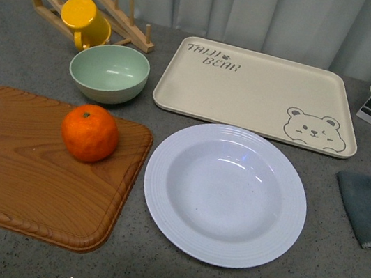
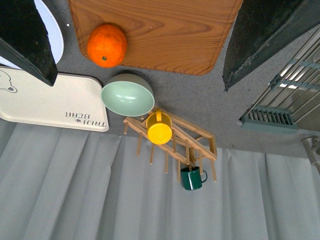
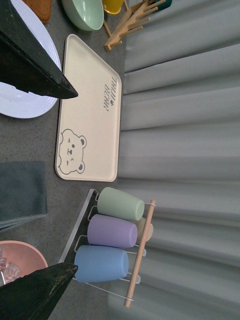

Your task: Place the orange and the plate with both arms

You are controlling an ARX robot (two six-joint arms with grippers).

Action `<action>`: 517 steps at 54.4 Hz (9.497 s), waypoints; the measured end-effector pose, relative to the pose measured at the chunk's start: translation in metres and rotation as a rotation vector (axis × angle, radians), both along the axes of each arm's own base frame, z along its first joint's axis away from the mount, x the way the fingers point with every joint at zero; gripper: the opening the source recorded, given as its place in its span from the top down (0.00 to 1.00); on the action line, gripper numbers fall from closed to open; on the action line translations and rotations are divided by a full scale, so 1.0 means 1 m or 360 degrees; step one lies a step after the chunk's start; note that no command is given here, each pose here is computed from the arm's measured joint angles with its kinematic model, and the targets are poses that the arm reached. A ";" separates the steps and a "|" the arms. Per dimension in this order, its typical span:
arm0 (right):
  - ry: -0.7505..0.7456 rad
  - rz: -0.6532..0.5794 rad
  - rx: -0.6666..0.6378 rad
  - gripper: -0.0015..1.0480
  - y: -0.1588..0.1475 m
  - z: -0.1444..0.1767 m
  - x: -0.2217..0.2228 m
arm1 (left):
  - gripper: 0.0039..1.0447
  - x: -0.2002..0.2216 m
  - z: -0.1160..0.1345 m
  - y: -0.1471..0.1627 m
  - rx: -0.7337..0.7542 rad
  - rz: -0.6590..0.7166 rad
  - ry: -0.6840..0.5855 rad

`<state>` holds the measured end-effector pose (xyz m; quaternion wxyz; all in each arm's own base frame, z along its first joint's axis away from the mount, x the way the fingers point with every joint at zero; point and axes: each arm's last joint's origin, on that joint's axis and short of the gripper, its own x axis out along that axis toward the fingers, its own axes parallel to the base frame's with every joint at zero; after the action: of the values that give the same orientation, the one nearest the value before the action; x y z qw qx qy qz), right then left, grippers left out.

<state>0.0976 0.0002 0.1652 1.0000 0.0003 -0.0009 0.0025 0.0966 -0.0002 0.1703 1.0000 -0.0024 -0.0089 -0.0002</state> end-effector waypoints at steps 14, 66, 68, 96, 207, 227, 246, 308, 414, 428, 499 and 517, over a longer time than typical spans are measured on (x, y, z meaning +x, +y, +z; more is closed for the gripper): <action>0.0000 0.0000 0.0000 0.09 0.000 0.000 0.000 | 0.06 0.002 -0.003 0.001 -0.0075 0.0048 0.0181; 0.0000 -0.0004 0.0000 0.09 0.000 0.000 0.000 | 0.06 0.195 -0.053 -0.085 -0.0134 -0.0432 0.0950; 0.0000 -0.0003 0.0000 0.09 0.000 0.000 0.000 | 0.06 0.198 -0.057 -0.086 -0.0131 -0.0427 0.0971; 0.0000 -0.0003 0.0000 0.09 0.000 0.000 0.000 | 0.06 0.222 -0.086 -0.085 -0.0141 -0.0423 0.1134; 0.0000 -0.0003 0.0000 0.09 0.000 0.000 0.000 | 0.37 0.199 -0.125 -0.224 -0.0228 -0.0681 0.1333; 0.0000 -0.0003 0.0000 0.09 0.000 0.000 0.000 | 0.05 0.202 -0.116 -0.217 -0.0286 -0.0624 0.1300; 0.0000 -0.0004 0.0000 0.09 0.000 0.000 0.000 | 0.06 0.182 -0.037 -0.162 -0.0451 -0.0459 0.0962; 0.0000 -0.0005 0.0000 0.09 0.000 0.000 0.000 | 0.96 0.032 0.002 0.000 -0.0006 -0.0003 -0.0004; 0.1166 0.0296 0.0675 0.09 0.018 -0.081 0.162 | 0.06 0.000 0.000 0.000 -0.0001 -0.0002 0.0002; 0.1516 0.0428 0.1105 0.09 0.018 -0.127 0.188 | 0.06 0.000 0.000 0.000 -0.0001 -0.0003 0.0002; 0.1745 0.0526 0.1562 0.91 0.041 -0.175 0.225 | 0.06 0.000 0.000 0.000 -0.0001 -0.0003 0.0002; 0.1663 0.0575 0.1534 0.96 0.041 -0.173 0.224 | 0.06 0.000 0.000 0.000 0.0000 -0.0003 0.0002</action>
<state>0.3220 0.0411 -0.0077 0.7428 0.4413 0.4752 0.1663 0.0967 -0.0002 0.1699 1.0000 -0.0024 -0.0081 -0.0012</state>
